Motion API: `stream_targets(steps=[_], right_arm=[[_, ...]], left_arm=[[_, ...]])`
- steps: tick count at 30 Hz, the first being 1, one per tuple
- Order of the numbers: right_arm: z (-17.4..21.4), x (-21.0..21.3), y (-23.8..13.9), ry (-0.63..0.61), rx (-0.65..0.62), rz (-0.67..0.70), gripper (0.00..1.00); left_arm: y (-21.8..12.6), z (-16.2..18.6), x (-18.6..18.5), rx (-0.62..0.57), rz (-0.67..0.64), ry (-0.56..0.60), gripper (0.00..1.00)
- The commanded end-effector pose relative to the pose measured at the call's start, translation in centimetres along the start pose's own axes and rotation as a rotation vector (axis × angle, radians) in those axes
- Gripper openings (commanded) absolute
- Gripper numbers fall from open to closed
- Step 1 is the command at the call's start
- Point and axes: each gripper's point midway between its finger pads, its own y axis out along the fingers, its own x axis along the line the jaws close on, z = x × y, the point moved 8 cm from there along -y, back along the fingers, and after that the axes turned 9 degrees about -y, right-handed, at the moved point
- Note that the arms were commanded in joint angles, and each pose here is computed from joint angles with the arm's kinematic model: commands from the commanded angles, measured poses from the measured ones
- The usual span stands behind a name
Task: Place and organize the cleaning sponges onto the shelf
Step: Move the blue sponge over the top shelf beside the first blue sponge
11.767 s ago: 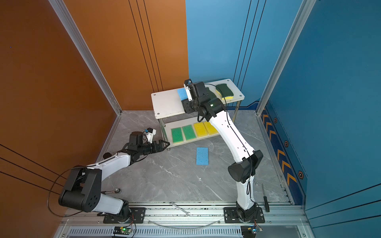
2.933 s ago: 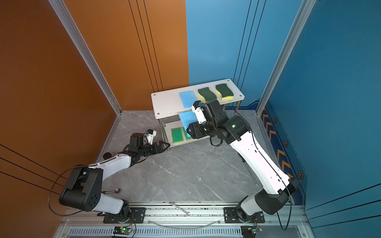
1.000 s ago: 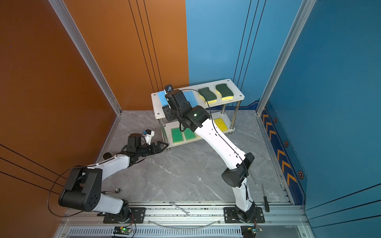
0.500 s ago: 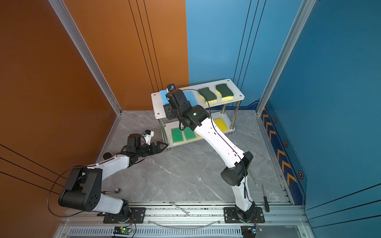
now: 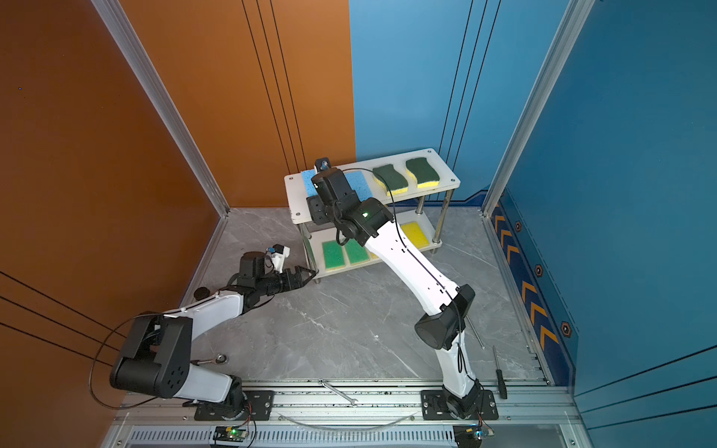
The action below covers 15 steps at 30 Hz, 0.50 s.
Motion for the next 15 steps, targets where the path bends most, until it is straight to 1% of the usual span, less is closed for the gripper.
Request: stream_targets(steps=[1,15], right_arm=[[0.17,0.07,1.05,0.019,0.003,0.014,0.68],[0.63,0.19,1.85,0.032,0.017,0.028,0.68]], left_arm=[[-0.17,-0.01,0.07,0.005,0.020,0.019,0.98],[-0.13,0.13,0.36,0.009,0.014,0.012,0.98]])
